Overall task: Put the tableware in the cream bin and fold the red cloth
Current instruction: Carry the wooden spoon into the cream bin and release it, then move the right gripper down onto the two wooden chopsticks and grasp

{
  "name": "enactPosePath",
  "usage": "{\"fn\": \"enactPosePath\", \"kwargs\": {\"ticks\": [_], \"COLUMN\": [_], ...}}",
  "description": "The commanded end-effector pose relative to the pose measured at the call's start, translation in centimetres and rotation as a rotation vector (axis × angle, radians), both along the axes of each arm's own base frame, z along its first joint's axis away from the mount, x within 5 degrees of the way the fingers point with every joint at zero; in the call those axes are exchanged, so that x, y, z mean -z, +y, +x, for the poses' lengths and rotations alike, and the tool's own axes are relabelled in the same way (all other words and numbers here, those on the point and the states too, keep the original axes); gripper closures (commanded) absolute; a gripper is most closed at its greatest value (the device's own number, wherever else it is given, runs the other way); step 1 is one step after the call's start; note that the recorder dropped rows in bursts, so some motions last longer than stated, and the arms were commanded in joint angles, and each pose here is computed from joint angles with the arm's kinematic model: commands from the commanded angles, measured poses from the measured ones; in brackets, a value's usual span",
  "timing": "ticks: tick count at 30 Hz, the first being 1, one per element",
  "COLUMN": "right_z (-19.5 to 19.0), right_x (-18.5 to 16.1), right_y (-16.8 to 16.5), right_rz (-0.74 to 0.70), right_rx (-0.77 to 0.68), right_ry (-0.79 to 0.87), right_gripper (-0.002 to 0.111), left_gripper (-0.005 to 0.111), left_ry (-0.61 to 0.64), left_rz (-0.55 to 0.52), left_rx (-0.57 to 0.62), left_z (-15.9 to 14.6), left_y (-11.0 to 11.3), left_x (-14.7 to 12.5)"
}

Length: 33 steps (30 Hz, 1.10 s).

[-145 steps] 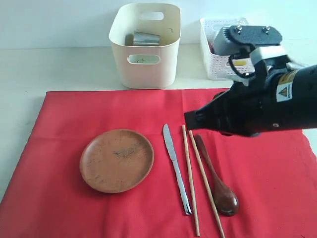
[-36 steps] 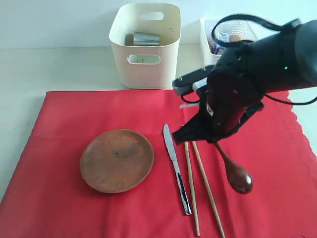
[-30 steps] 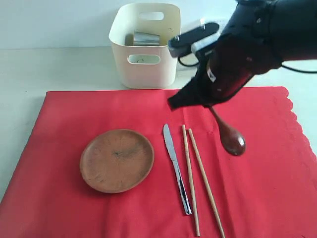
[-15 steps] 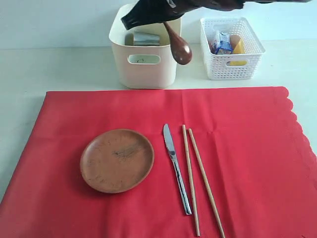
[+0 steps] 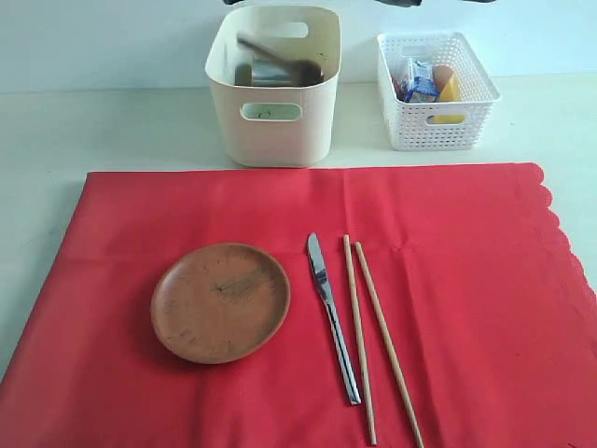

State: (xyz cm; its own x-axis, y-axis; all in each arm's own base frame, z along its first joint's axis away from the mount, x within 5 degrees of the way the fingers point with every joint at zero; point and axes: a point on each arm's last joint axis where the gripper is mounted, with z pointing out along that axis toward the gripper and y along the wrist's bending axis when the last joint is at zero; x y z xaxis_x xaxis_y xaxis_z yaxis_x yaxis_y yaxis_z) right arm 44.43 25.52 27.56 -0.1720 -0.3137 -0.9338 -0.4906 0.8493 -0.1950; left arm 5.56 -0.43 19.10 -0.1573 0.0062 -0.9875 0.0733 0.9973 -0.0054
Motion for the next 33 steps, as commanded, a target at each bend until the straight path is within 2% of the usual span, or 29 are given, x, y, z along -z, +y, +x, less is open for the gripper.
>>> {"fn": "enactPosePath", "kwargs": {"ticks": [1, 4, 5, 8, 11, 15, 18, 24, 29, 33], "right_z": [0.8, 1.0, 0.9, 0.3, -0.9, -2.1, -3.1, -5.7, -8.8, -11.8], "right_x": [1.6, 2.0, 1.9, 0.9, -1.3, -3.0, -3.7, -3.4, -1.3, 1.1], "right_y": [-0.1, -0.4, -1.1, -3.0, -4.8, -5.5, -6.1, -7.6, -8.7, -9.2], "right_rz": [0.002, 0.028, 0.024, 0.016, -0.111, -0.133, -0.129, -0.14, -0.128, -0.108], "right_rx": [-0.003, 0.051, 0.123, 0.316, 0.401, 0.417, 0.434, 0.47, 0.475, 0.42], "right_ry": [0.02, 0.062, 0.098, 0.197, 0.211, 0.247, 0.284, 0.376, 0.528, 0.678], "right_gripper": [0.107, 0.096, 0.091, 0.089, 0.089, 0.095, 0.108, 0.108, 0.108, 0.108], "left_gripper": [0.106, 0.106, 0.106, 0.106, 0.106, 0.106, 0.106, 0.106, 0.106, 0.106], "left_ry": [-0.008, -0.008, -0.008, -0.008, -0.008, -0.008, -0.008, -0.008, -0.008, -0.008], "left_rz": [0.002, 0.002, 0.002, 0.002, 0.002, 0.002, 0.002, 0.002, 0.002, 0.002], "left_rx": [-0.002, -0.002, -0.002, -0.002, -0.002, -0.002, -0.002, -0.002, -0.002, -0.002], "left_z": [0.0, 0.0, 0.0, 0.0, 0.0, 0.0, 0.0, 0.0, 0.0, 0.0], "left_y": [0.0, 0.0, 0.0, 0.0, 0.0, 0.0, 0.0, 0.0, 0.0, 0.0], "left_x": [-0.1, -0.1, -0.1, -0.1, -0.1, -0.1, -0.1, -0.1, -0.1, -0.1]}}
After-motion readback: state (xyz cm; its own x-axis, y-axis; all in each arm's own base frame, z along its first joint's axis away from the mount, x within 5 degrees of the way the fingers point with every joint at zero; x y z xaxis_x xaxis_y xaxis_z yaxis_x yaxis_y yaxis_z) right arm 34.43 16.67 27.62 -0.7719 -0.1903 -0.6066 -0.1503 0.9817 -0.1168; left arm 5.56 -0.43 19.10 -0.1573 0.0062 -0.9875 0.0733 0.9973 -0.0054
